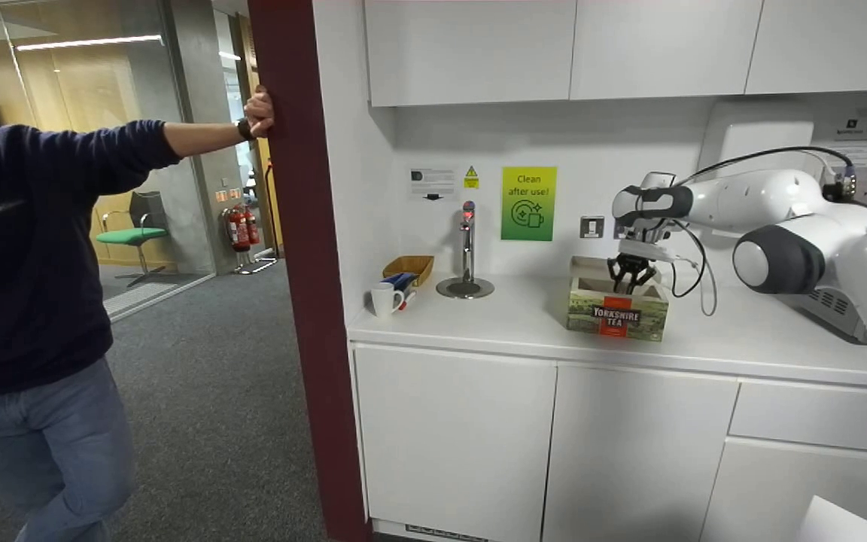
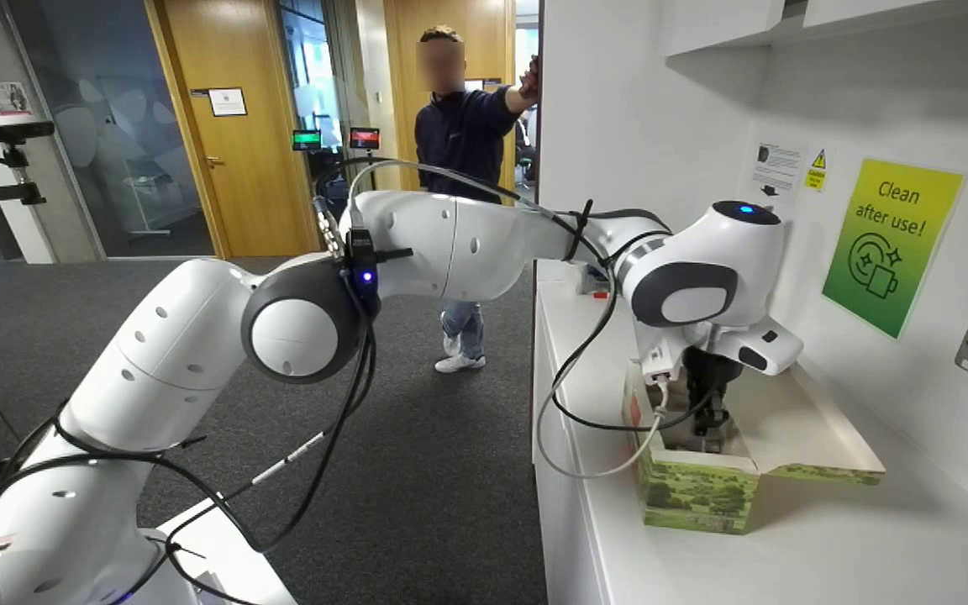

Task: Remove one tea bag from the open box and place it on the counter.

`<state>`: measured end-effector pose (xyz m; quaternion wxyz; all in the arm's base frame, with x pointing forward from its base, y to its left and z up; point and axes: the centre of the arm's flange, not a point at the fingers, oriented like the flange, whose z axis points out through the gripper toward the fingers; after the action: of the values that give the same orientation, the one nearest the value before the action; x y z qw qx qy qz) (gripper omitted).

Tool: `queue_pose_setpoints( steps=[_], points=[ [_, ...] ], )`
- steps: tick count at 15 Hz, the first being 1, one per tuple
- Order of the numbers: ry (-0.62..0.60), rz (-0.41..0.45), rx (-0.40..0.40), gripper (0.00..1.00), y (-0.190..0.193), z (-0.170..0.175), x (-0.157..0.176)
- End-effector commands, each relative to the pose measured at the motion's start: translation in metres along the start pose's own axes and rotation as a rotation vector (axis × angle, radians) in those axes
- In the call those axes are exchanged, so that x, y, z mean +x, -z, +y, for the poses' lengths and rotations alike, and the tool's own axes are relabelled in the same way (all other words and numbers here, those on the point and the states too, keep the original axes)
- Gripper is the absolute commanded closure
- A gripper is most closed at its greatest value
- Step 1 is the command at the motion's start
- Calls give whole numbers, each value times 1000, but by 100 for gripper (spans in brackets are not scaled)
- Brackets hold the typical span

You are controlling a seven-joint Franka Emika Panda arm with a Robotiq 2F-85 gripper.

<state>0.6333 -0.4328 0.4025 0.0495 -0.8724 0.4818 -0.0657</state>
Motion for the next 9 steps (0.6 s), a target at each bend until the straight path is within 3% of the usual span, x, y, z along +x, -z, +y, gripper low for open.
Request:
queue_pose_setpoints(
  steps=[1,9],
  points=[
    [-26,-6,-9,99,11,-5,15],
    [-38,27,-5,100,31,-19,14]
  ],
)
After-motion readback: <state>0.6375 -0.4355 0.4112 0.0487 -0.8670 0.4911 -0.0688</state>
